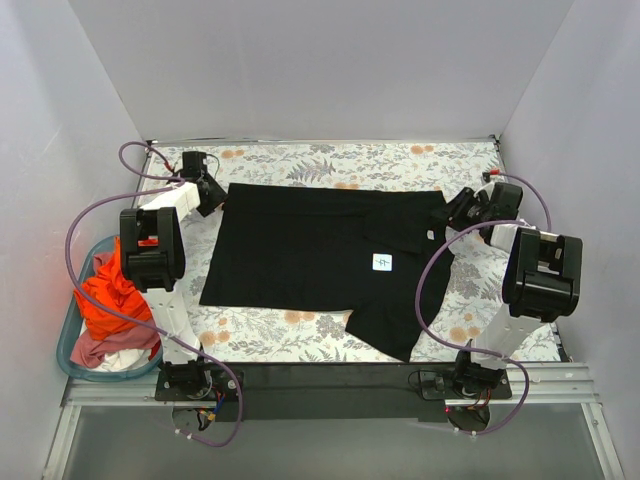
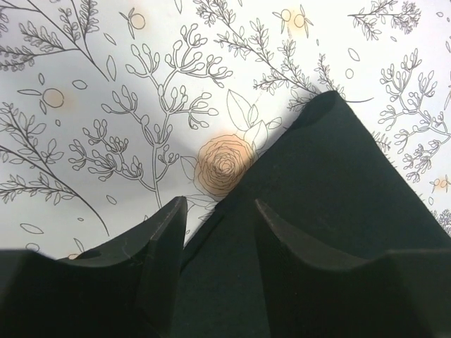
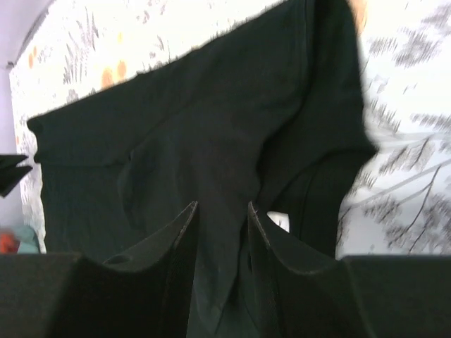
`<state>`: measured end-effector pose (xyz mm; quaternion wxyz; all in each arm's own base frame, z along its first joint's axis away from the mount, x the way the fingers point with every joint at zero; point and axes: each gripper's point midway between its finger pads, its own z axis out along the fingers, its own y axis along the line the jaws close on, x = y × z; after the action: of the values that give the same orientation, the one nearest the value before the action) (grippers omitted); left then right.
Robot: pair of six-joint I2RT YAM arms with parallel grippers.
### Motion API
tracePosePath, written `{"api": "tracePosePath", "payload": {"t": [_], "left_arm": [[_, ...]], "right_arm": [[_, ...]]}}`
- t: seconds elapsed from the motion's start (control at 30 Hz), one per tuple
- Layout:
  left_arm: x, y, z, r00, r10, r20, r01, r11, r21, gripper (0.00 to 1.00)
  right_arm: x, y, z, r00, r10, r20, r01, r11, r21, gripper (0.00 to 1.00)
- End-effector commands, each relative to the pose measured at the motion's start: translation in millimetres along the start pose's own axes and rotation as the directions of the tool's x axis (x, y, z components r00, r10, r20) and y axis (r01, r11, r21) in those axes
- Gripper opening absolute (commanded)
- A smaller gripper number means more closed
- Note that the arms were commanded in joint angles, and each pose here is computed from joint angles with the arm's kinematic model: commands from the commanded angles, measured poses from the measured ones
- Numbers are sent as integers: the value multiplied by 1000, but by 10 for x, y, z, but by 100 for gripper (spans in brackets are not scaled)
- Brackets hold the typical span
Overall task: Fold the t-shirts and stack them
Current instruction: Fold the tshirt
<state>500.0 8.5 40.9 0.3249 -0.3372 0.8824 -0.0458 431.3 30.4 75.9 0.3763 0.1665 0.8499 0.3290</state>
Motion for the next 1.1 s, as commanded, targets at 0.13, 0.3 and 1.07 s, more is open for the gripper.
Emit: {"api": "tracePosePath", "payload": {"t": [0.13, 0.3, 1.07], "left_arm": [[-51, -84, 60, 1000, 11, 3, -11, 999, 43, 40], [33, -67, 101, 1000, 5, -22, -4, 999, 50, 37], [41, -75, 73, 1000, 17, -19, -16, 998, 60, 1]], "right_arm": [[192, 185, -107, 999, -48, -20, 46, 997, -59, 40], [276, 162, -118, 998, -43, -35, 41, 997, -58, 40], [653, 126, -126, 994, -41, -102, 39, 999, -19, 42]]}}
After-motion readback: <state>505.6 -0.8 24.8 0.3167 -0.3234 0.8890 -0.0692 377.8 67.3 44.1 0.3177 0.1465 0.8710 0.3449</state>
